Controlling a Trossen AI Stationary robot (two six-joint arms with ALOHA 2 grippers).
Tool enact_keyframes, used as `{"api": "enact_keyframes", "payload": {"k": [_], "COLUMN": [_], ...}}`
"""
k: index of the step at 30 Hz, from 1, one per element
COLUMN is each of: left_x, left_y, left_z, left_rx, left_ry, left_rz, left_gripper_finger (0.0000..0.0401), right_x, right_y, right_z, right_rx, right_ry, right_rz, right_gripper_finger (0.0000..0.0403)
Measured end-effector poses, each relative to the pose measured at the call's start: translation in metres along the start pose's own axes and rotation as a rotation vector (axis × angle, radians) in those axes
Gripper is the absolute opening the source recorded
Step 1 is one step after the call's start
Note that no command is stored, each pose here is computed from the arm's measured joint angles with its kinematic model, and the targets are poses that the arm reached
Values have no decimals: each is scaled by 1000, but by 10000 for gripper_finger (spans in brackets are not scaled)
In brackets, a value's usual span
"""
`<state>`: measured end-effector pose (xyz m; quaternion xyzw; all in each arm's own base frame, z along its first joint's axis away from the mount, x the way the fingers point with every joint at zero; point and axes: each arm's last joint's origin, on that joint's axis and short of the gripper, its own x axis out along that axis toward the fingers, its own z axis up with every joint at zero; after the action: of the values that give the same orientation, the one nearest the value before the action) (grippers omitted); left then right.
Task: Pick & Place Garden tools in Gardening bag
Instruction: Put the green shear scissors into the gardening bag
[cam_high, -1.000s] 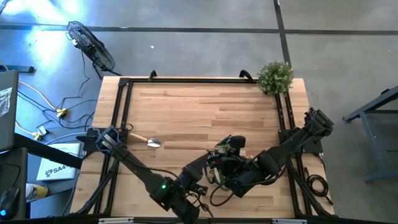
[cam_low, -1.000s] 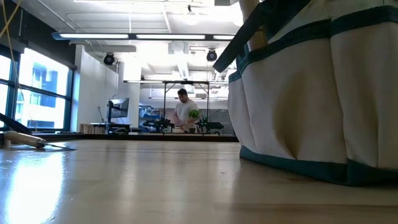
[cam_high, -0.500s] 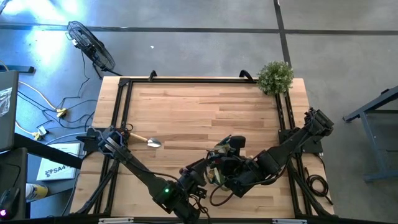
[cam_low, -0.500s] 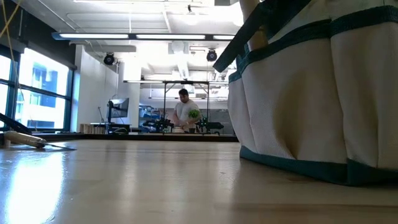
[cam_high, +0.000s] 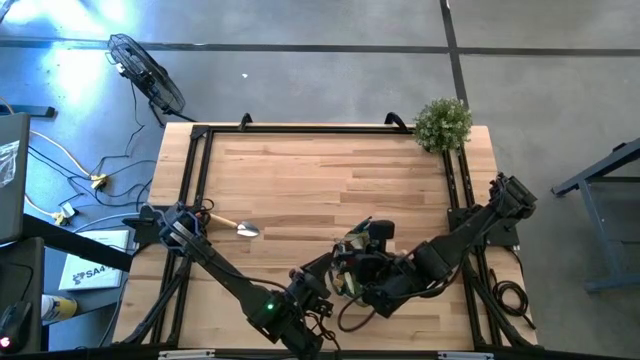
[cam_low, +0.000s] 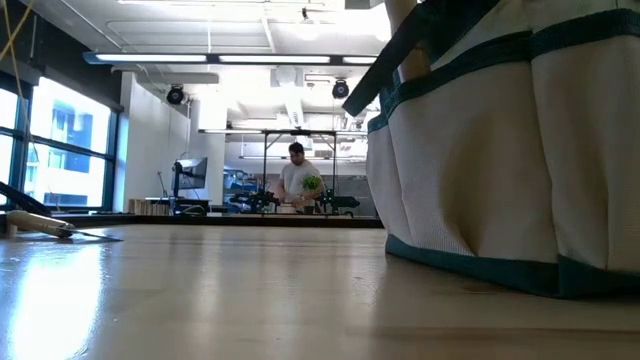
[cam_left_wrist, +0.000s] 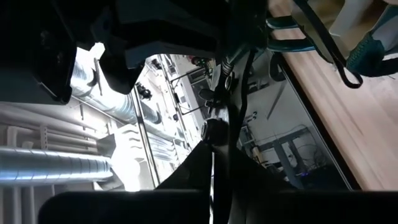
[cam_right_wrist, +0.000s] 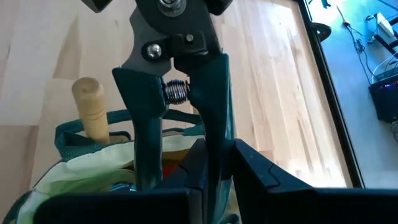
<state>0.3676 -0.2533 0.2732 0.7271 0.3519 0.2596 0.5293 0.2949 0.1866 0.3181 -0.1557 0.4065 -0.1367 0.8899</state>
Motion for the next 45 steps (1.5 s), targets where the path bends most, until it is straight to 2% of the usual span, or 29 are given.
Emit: {"api": "enact_keyframes", "payload": {"k": [6,13,18,27,37,45], "left_x": [0,1,1,0,0,-1], "left_y": [1,4,6,7,7,6], "left_z": [2,5,6,6,6,6], "left_rx": [-28,-105,-149,-164,-167,-201], "left_ry": [-6,-9,-1,7,-13,-11], "left_rz": [-5,-11,-5,5,-13,-10], "left_gripper_finger": [6,2,1,1,1,1], "right_x": [0,1,1,-12,-31,-48], "right_y": [1,1,1,11,28,39], "right_z": [0,2,5,3,-6,-19], "right_rx": [17,35,17,-123,-156,-252], "right_ry": [10,-3,-33,-127,-171,-199], "right_rz": [27,30,18,-97,-66,-116], "right_gripper_finger": [36,76,90,109,132,167]}}
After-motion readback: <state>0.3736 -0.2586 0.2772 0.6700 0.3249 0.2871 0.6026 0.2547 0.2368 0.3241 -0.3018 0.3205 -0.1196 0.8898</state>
